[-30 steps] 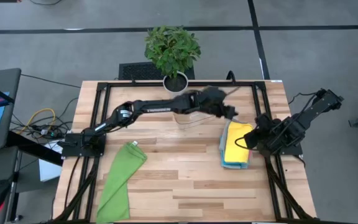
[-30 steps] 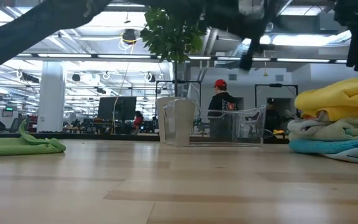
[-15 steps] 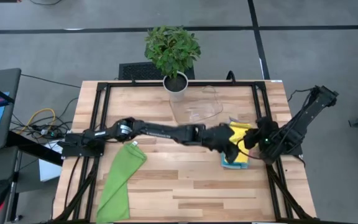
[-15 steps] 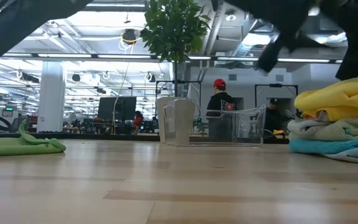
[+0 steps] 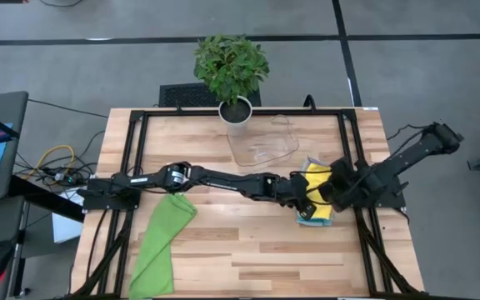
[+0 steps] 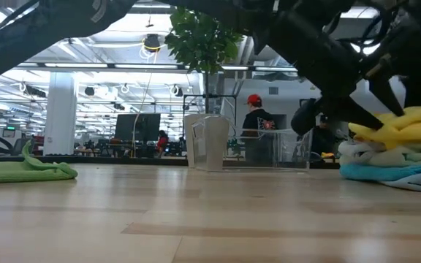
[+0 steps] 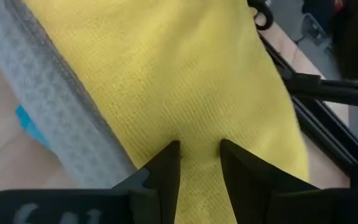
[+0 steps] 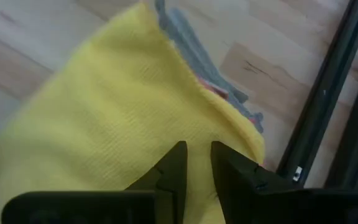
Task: Fold microfiber towels
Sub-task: Stack the yellow microfiber cloth on top of the pink microfiber cloth
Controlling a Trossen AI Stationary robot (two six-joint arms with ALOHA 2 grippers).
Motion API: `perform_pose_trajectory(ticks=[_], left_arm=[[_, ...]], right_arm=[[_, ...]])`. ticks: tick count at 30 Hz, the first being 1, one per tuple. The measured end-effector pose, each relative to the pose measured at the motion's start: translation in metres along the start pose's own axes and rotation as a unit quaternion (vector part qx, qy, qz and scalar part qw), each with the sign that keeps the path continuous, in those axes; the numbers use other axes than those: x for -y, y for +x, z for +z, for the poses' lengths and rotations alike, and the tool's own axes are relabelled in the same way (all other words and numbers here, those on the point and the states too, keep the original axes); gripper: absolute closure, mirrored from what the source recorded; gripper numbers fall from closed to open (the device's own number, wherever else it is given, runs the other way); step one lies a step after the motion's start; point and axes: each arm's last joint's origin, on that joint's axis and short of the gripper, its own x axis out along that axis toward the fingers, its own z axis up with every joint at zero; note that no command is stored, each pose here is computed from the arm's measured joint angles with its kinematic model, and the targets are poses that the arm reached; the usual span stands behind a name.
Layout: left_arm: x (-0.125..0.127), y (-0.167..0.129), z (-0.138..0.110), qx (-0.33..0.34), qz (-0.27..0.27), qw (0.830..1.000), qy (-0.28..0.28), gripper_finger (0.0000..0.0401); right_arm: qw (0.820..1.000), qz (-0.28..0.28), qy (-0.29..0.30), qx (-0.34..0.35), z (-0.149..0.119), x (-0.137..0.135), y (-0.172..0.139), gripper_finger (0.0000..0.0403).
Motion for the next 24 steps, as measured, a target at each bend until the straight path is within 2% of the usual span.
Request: perform_pose_trajectory(ticks=[8, 14, 20, 24], left_arm=[[-0.005, 0.002, 0.005, 0.006, 0.006, 1.0, -0.012, 0.0294], [-0.009, 0.004, 0.0, -0.007, 0.016, 1.0, -0.02, 0.0294], [-0.016, -0.001, 0.01, -0.06, -0.003, 0.998, -0.024, 0.0294], [-0.021, -0.01, 0.008, -0.105, 0.036, 0.994, -0.004, 0.0294]], right_arm=[[0.998, -0.046, -0.034, -0.027, -0.002, -0.012, 0.041, 0.0305], [0.997, -0.049, -0.054, -0.037, -0.005, -0.011, 0.051, 0.0305], [0.994, -0.047, -0.081, -0.053, -0.005, -0.012, 0.051, 0.0305], [0.993, -0.053, -0.09, -0.059, -0.007, -0.015, 0.055, 0.0305]])
